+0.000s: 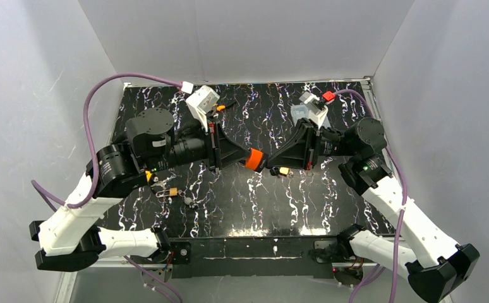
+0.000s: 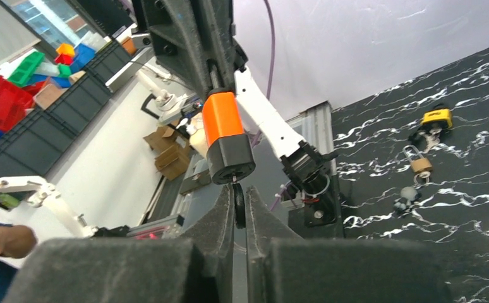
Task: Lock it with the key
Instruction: Lock the lock.
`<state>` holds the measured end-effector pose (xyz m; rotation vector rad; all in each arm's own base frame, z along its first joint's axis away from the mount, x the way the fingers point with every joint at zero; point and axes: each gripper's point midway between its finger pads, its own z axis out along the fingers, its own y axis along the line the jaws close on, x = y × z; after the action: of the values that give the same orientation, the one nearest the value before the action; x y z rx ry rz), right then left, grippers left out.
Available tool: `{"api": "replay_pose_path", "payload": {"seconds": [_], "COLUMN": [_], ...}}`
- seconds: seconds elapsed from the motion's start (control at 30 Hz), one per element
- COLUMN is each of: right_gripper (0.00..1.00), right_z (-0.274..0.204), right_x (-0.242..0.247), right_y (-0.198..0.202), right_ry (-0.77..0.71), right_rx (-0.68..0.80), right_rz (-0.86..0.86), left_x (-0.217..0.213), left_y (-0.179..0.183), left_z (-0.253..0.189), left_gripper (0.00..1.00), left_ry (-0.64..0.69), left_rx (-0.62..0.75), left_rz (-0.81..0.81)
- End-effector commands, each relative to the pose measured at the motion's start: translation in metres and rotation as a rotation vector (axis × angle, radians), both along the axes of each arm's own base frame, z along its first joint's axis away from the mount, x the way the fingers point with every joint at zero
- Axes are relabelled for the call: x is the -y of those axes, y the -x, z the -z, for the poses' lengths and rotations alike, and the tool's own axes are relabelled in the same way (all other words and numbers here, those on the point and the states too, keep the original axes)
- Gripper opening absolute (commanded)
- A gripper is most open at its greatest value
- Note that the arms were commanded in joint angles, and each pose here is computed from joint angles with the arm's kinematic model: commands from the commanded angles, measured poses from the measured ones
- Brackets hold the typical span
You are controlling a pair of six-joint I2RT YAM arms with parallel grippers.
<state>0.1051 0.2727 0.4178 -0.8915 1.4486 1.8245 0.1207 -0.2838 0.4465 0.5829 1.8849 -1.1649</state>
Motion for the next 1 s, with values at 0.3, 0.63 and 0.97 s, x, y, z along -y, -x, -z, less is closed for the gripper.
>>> {"api": "replay_pose_path", "payload": {"seconds": [0.3, 0.63, 0.97], "right_gripper": [0.01, 0.01, 0.01], "right_z": [0.013, 0.035, 0.084], "right_x": [0.007, 0.015, 0.023], "right_y": [0.007, -0.007, -0.069], "right_ry": [0.037, 0.079, 0.262], "right_rx": [0.039, 0.011, -0.173], "right_rz": [0.022, 0.085, 0.358], "left_x": [-0.014, -0.028, -0.044], "left_y": [-0.010, -0.019, -0.067], "left_z": [-0.030, -0.036, 0.009], "left_gripper": [0.00, 0.00, 0.00], "left_ry": [0.050, 0.138, 0.027], "left_rx": [0.075, 0.037, -0.049], "left_rz": [0.031, 0.067, -0.136]}}
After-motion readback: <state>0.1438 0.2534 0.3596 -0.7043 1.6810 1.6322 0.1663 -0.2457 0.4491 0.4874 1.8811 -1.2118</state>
